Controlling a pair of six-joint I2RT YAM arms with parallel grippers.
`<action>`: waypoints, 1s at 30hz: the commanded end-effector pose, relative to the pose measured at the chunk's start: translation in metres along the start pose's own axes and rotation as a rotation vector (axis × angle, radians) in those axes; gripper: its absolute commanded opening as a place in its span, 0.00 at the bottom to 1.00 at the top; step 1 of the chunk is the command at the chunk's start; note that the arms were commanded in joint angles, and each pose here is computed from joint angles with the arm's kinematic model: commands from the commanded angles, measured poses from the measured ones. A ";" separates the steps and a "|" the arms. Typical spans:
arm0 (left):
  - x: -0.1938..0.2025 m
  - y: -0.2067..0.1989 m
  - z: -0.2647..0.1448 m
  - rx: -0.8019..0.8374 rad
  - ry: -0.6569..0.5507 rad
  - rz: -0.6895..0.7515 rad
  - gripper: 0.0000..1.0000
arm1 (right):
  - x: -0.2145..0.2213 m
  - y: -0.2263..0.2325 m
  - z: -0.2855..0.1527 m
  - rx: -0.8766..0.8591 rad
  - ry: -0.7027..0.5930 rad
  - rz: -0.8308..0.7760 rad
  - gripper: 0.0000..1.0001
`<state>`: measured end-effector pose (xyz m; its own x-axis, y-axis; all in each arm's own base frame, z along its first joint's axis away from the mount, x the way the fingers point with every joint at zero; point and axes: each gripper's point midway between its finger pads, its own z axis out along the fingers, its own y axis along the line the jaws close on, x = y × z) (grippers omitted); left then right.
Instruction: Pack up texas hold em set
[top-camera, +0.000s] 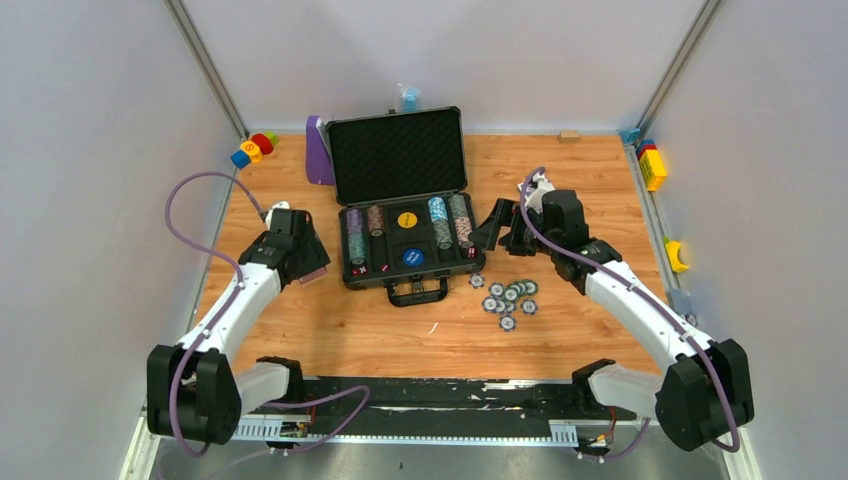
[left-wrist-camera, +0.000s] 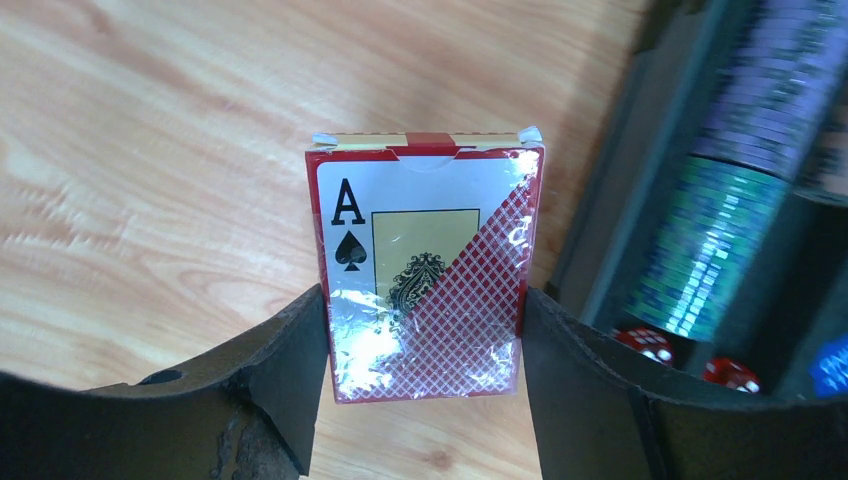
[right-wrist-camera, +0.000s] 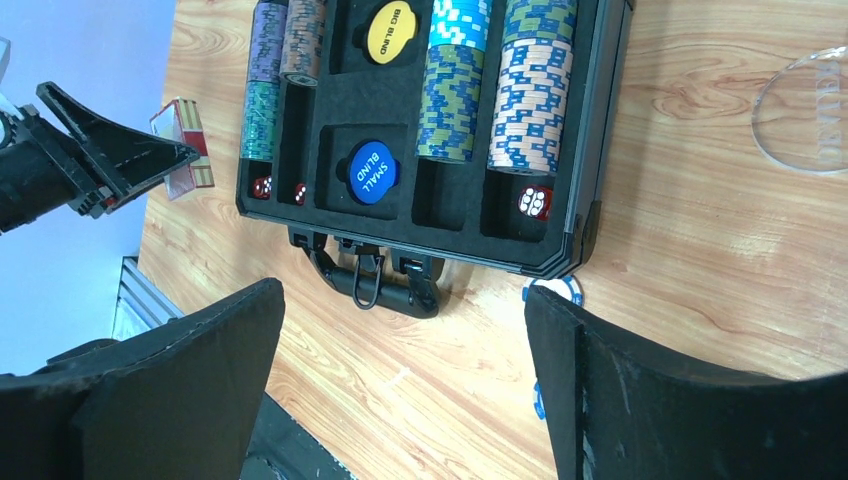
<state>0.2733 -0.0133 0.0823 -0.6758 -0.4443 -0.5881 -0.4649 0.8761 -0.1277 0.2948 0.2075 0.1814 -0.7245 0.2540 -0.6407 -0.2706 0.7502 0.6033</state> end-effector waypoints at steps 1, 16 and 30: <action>-0.045 -0.056 -0.030 0.251 -0.131 0.088 0.31 | -0.020 0.012 -0.014 -0.021 -0.076 -0.050 0.92; -0.068 -0.218 -0.108 0.770 -0.321 0.672 0.00 | -0.013 0.008 -0.061 0.005 -0.203 -0.091 0.91; -0.052 -0.256 -0.130 0.973 -0.521 1.328 0.00 | -0.008 0.004 -0.068 0.015 -0.218 -0.078 0.90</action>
<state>0.3486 -0.2275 0.2231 -0.2186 0.4614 -0.8598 0.7916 0.5991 0.1202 0.2551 0.1696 0.2184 -0.5682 0.3123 -0.7613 -0.3073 0.7777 0.5484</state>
